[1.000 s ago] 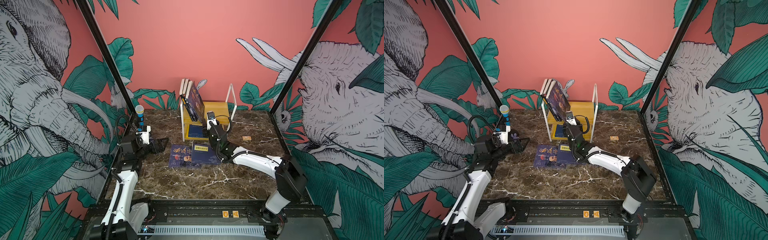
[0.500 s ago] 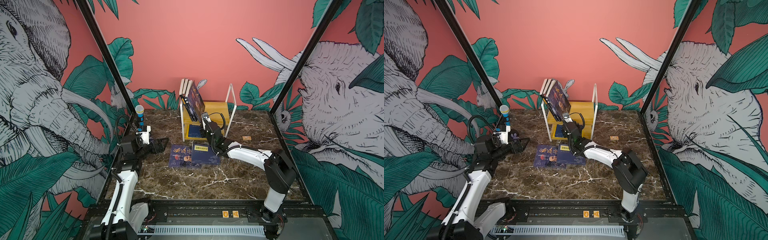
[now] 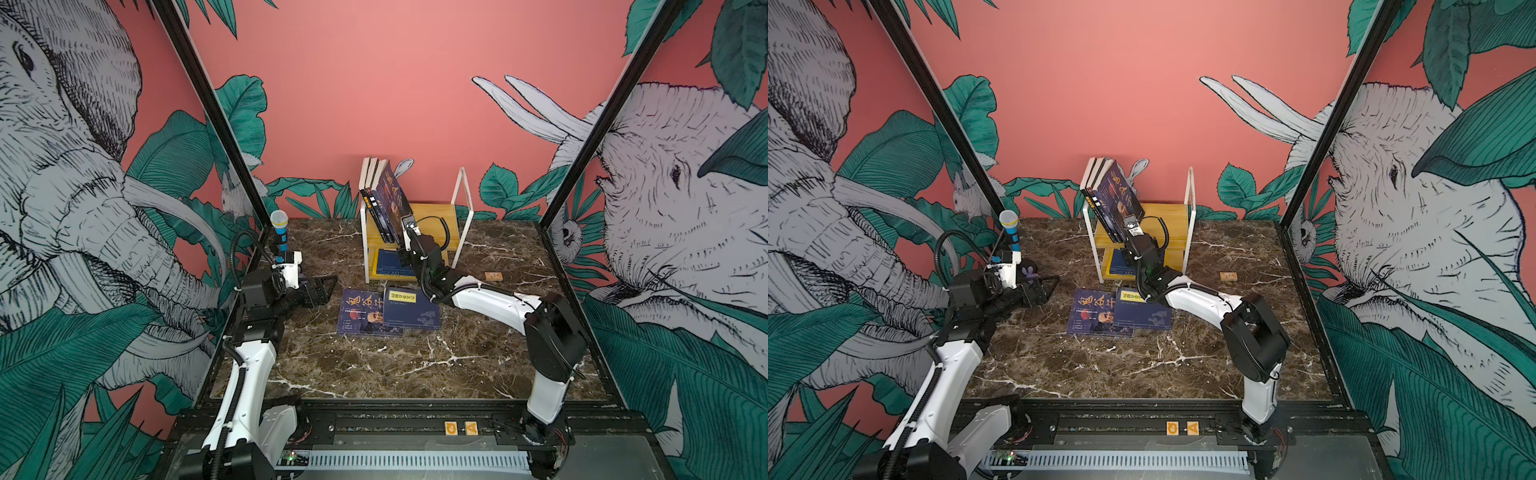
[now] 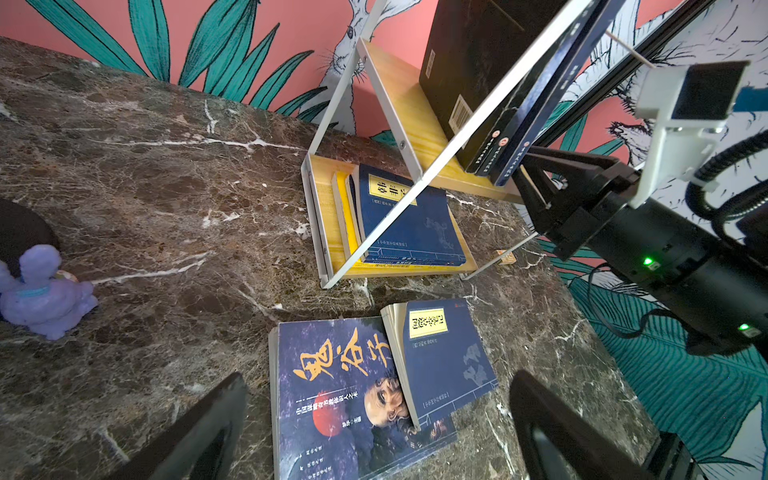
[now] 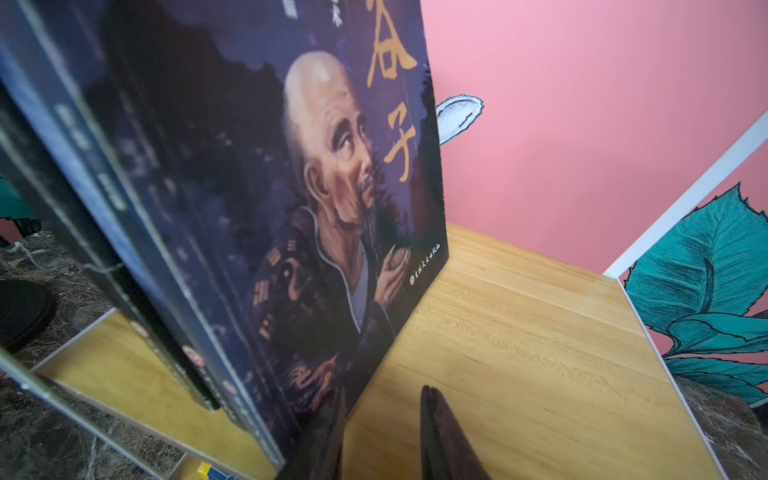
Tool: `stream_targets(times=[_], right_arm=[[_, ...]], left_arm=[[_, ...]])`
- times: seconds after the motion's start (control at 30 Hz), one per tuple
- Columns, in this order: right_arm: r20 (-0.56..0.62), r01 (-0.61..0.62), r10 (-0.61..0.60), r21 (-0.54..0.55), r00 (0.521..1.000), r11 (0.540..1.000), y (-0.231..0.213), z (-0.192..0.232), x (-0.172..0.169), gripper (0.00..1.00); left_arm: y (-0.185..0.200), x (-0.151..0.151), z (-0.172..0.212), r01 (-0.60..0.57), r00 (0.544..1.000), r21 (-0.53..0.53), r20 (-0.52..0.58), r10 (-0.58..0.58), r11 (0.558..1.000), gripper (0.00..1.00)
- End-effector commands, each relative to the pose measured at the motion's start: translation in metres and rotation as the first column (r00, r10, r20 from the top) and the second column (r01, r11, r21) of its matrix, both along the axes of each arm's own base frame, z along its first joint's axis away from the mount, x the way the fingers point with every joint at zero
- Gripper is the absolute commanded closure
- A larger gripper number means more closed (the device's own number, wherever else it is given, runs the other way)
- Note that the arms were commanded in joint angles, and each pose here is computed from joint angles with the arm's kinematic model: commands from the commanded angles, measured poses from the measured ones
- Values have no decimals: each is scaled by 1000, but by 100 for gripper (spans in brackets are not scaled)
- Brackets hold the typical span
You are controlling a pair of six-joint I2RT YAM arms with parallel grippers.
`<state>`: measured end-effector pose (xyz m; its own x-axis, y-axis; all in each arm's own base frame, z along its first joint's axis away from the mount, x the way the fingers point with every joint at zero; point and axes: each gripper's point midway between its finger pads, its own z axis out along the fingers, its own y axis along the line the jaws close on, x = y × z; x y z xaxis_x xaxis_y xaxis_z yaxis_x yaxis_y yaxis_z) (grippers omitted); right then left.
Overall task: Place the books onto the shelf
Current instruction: 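Lower the purple book onto the upper shelf against the dark books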
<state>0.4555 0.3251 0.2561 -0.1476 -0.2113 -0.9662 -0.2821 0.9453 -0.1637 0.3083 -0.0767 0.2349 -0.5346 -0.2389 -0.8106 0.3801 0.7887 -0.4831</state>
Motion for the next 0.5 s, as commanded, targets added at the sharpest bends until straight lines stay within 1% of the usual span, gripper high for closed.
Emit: stream_targets(times=[0.0,0.1,0.2,0.3,0.4,0.47], right_arm=[[29,58,-59,34,998,998,-20,23,6,70],[12,90,-90,21,996,996,-33,23,18,73],[-40,137,-137,11,990,990,-47,17,32,83],[-80,145,-146,-10,986,989,-52,7,44,92],[-119,155,-157,-27,980,988,-55,-4,57,94],[-146,147,-147,-10,978,989,-53,-8,66,96]], left_arm=[[0,-1,3,11,1000,9,12,-12,1000,1],[-1,-1,2,15,1000,8,21,-16,1000,1],[-1,-1,2,16,1000,1,12,-16,1000,1],[0,0,5,13,1000,6,17,-13,1000,1],[-1,-2,3,16,1000,7,17,-16,1000,1],[0,-1,4,14,1000,6,13,-14,1000,1]])
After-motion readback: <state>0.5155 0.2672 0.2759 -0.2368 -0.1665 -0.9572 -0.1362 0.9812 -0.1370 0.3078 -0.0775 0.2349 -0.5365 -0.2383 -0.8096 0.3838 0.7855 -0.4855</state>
